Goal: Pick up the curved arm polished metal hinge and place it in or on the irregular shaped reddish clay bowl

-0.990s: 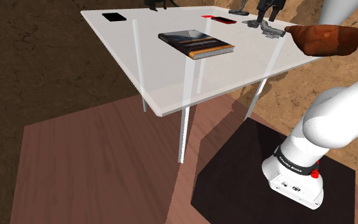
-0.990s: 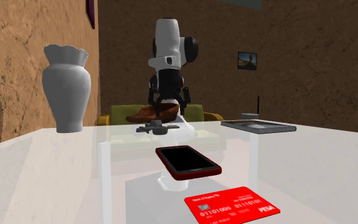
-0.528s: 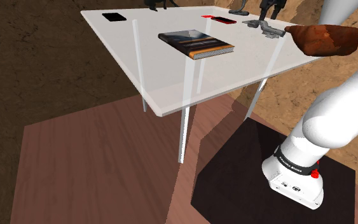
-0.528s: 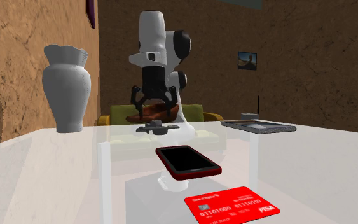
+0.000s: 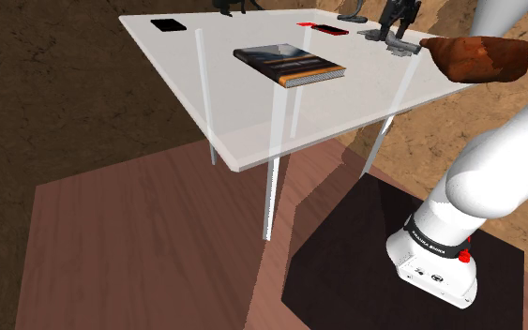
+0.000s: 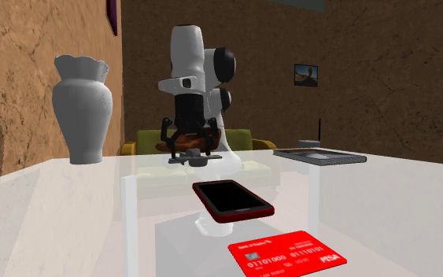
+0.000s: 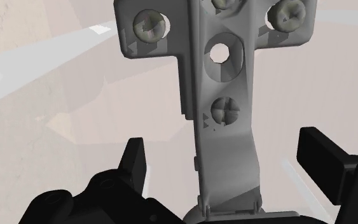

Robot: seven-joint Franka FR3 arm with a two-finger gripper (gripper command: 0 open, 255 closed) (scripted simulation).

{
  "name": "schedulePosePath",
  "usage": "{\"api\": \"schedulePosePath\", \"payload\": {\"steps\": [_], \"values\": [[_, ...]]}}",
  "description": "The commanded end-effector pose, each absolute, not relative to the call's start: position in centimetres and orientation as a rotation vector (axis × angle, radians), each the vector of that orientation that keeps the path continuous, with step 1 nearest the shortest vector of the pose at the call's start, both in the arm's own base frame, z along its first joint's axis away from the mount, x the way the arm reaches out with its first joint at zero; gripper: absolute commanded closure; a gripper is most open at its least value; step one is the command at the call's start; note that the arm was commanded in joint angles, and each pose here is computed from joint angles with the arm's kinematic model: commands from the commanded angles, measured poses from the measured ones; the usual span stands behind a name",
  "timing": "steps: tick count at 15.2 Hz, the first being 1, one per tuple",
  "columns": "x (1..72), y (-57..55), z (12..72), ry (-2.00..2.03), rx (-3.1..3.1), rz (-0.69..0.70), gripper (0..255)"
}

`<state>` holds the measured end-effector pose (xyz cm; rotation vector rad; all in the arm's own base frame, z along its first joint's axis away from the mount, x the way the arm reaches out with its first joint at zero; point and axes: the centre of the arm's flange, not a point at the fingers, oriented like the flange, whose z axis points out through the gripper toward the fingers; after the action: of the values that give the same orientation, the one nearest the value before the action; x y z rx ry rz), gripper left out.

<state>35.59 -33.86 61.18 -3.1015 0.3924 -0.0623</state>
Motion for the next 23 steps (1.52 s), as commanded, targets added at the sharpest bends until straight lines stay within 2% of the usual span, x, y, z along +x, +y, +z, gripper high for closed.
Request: {"api": "schedulePosePath", "payload": {"steps": [1, 5, 6, 15, 23], "values": [[35.6, -33.9, 61.1, 0.392, -3.102, -0.063, 0], [35.6, -33.9, 61.1, 0.392, -3.102, -0.063, 0], [35.6, -33.9, 61.1, 0.392, -3.102, -0.063, 255], [35.6, -33.9, 61.1, 0.392, -3.102, -0.063, 255], [35.6, -33.9, 65.3, 0.392, -3.102, -0.063, 255]]}}
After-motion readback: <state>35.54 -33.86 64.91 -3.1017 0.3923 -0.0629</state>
